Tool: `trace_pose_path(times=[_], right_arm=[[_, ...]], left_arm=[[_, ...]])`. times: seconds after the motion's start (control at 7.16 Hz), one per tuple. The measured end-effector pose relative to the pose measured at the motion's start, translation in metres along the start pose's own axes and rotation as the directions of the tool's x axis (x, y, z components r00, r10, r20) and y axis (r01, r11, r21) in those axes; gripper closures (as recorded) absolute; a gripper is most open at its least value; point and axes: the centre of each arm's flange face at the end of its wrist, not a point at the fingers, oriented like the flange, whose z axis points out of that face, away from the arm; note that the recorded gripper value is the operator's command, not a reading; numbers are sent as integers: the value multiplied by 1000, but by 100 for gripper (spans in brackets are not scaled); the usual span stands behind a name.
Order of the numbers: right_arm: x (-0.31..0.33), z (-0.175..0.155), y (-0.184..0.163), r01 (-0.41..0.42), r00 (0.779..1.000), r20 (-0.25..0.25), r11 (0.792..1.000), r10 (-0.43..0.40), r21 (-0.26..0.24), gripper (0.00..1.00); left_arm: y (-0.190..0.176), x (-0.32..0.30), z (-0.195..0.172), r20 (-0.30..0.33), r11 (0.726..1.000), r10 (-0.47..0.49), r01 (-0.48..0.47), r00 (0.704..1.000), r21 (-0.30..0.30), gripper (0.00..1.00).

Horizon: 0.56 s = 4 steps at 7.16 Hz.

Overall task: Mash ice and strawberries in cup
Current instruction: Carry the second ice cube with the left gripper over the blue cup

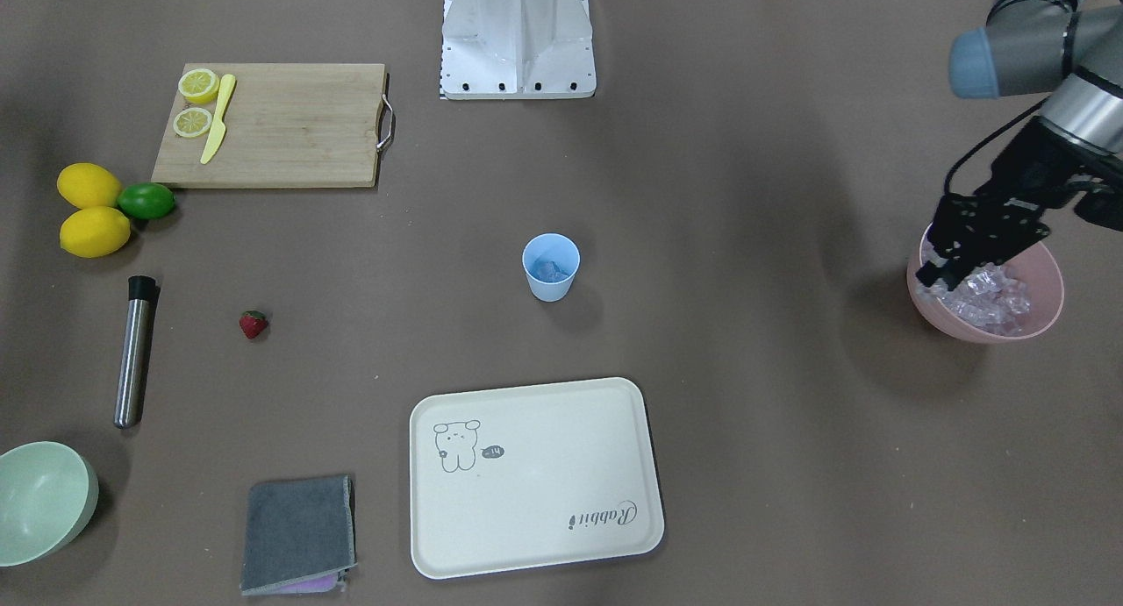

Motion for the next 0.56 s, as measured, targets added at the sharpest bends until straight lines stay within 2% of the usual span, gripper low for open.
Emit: trace_pose_path(times=[0.28,0.56], right_arm=[[1,2,1,-3,1000,0,1000,3,-5,0],[1,2,2,-6,1000,-1,1000,6,-8,0]], left_arm=[[34,95,51,-67,1000,-16,15,998,-19,100],[86,182,98,-90,1000,2,-4,996,-31,100]])
